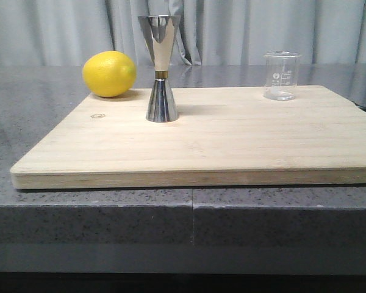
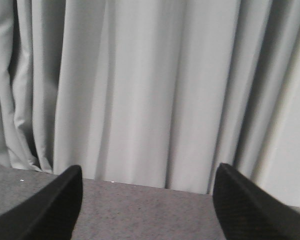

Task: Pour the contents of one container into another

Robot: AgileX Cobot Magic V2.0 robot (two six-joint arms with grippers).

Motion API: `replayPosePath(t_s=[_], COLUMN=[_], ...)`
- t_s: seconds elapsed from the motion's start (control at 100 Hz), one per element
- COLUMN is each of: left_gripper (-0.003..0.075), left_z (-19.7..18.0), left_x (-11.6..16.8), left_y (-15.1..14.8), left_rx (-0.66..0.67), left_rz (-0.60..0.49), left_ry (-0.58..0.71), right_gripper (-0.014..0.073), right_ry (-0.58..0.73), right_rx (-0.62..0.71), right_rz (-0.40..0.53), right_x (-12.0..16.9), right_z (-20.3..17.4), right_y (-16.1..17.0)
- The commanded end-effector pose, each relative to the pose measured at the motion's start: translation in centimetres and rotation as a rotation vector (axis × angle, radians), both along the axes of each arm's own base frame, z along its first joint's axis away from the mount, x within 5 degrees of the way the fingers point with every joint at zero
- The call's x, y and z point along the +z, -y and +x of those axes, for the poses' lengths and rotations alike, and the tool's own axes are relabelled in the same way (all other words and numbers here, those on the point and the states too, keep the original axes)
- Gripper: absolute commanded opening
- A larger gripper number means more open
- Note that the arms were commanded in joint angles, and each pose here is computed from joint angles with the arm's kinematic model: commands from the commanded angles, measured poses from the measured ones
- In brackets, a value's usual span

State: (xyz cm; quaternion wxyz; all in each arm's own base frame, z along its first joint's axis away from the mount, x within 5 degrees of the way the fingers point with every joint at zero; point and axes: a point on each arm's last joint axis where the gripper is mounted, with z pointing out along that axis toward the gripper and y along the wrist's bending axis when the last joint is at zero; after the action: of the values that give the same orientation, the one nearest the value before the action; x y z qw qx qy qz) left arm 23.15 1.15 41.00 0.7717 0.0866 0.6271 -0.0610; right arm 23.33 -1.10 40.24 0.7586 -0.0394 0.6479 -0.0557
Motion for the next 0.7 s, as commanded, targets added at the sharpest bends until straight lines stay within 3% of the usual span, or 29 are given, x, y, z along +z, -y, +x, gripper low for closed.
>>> replayPosePath(t_s=[0.0,0.17,0.3,0.47,0.69], left_gripper=[0.0449,0.0449,0.0449,0.0437,0.0437], left_z=[-2.1,-5.1,-7.1,-8.8,-10.9], left_x=[2.3,3.7,3.4,-0.2,-5.3], left_y=[-0.5,-0.1,1.2,2.2,2.7], left_rx=[0.098,0.140,0.085,0.047,0.012], left_rz=[-0.025,-0.013,-0.035,-0.046,-0.051], left_ry=[0.050,0.103,0.121,0.048,-0.025], right_gripper=[0.0495,0.0495,0.0495,0.0495,0.0492], right_ry=[0.117,0.094,0.034,0.058,0.093], right_rx=[-0.022,-0.066,-0.117,-0.151,-0.146], right_rz=[-0.106,-0.111,-0.099,-0.087,-0.060], right_x=[3.6,4.6,4.9,5.0,1.8], right_z=[-2.3,-5.7,-8.8,-13.4,-17.5], right_y=[0.1,0.2,0.4,0.3,-0.1])
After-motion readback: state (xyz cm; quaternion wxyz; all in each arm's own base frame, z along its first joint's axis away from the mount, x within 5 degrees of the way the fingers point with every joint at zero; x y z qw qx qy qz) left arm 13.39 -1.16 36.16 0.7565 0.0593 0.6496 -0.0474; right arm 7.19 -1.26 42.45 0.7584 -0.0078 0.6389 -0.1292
